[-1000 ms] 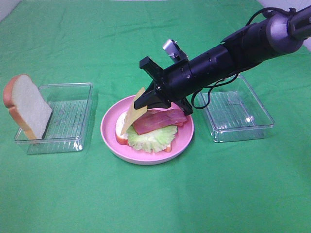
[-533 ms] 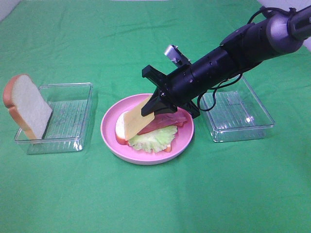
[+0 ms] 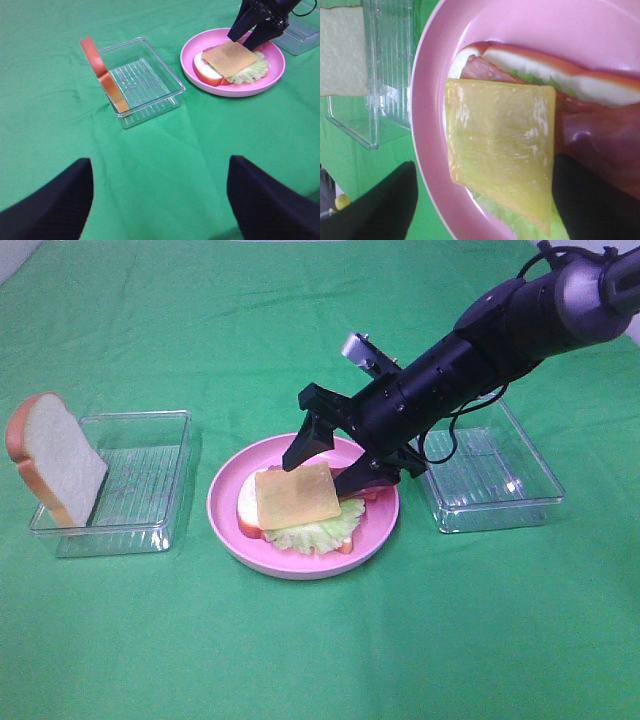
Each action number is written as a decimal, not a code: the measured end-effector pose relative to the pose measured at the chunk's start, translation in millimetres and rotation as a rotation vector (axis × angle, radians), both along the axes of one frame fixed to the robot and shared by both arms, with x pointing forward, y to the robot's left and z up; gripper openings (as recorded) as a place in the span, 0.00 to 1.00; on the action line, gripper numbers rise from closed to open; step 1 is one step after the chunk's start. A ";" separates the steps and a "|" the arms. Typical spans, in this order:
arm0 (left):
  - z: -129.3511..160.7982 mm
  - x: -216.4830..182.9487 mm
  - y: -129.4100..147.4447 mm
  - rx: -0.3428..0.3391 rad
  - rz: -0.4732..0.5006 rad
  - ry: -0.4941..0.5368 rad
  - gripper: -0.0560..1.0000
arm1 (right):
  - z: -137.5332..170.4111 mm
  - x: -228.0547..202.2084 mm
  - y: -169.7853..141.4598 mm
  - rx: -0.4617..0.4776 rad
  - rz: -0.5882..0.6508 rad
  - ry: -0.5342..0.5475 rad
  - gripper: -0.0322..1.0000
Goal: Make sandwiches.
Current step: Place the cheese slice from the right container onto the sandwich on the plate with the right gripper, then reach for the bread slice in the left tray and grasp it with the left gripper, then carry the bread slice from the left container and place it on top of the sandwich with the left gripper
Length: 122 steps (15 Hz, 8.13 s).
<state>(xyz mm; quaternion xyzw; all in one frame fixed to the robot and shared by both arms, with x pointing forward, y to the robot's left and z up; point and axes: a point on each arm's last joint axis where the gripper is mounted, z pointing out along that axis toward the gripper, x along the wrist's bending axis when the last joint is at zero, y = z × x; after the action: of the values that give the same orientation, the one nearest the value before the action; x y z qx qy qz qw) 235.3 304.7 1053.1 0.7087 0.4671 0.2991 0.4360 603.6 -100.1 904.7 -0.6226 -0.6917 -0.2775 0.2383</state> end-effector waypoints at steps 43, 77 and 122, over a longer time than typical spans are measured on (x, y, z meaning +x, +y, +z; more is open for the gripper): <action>55.9 70.7 -17.2 0.000 0.181 0.120 0.72 | 140.8 -379.7 -195.0 -0.436 0.032 -1.048 0.74; -82.4 415.9 -42.0 0.054 0.429 1.062 0.52 | 140.0 -380.3 -192.6 -0.408 0.038 -1.040 0.74; -139.8 414.9 -194.1 -0.412 -0.135 1.116 0.56 | 140.0 -380.3 -192.6 -0.408 0.038 -1.040 0.74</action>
<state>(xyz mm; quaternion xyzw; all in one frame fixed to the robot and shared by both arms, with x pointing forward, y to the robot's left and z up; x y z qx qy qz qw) 650.3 110.7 913.4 0.6876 0.6280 -0.2434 0.2714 223.3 -292.7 1044.7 -0.4246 -0.7692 -0.4041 -0.2546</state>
